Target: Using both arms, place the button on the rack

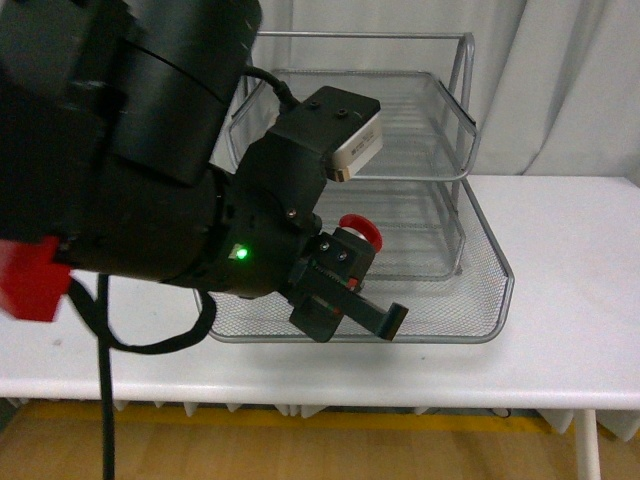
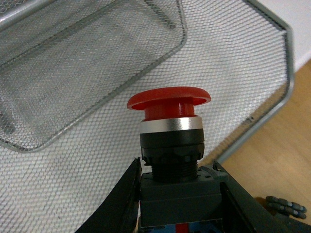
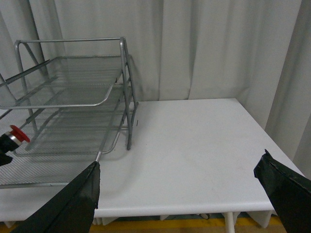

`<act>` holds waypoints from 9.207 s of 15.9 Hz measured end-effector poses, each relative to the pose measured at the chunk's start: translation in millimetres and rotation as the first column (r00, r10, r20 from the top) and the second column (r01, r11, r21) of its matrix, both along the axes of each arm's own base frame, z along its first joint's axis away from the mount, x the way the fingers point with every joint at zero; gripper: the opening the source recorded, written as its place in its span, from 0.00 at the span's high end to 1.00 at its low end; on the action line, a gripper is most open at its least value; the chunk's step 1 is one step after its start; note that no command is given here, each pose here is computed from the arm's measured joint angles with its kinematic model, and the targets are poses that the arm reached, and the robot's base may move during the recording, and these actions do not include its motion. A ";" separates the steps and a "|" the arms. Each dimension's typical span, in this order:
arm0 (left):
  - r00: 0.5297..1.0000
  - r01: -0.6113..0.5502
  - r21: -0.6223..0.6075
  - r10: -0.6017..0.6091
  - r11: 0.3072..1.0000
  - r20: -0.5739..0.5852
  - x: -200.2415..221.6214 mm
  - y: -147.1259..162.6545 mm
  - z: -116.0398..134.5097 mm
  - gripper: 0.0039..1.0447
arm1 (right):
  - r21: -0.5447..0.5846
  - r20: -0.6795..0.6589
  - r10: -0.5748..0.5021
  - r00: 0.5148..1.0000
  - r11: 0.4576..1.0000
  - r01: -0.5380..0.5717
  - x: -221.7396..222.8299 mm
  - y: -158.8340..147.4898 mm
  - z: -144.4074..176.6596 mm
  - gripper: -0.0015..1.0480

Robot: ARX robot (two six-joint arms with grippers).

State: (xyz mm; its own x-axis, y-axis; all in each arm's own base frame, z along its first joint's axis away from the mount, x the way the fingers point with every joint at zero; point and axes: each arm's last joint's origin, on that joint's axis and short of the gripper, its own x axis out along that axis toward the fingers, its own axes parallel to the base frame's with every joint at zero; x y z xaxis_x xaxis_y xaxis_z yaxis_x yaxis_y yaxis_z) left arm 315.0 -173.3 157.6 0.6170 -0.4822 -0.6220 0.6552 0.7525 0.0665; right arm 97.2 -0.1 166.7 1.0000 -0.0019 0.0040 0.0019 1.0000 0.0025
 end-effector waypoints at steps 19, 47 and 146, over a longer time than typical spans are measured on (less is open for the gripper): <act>0.613 -0.494 -0.438 0.659 0.751 0.437 -93.4 120.9 24.4 0.55 | 0.000 -0.001 0.002 1.000 1.000 -0.002 0.0 0.0 -0.1 0.06; 0.614 -0.477 -0.451 0.653 0.755 0.443 -204.9 173.1 11.6 0.99 | 0.000 0.000 0.002 1.000 1.000 -0.002 0.0 0.0 0.0 0.06; 0.617 -0.484 -0.447 0.656 0.752 0.435 -217.3 173.3 8.1 0.06 | 0.003 -0.031 -0.005 1.000 1.000 0.005 1.6 -0.5 -2.4 0.98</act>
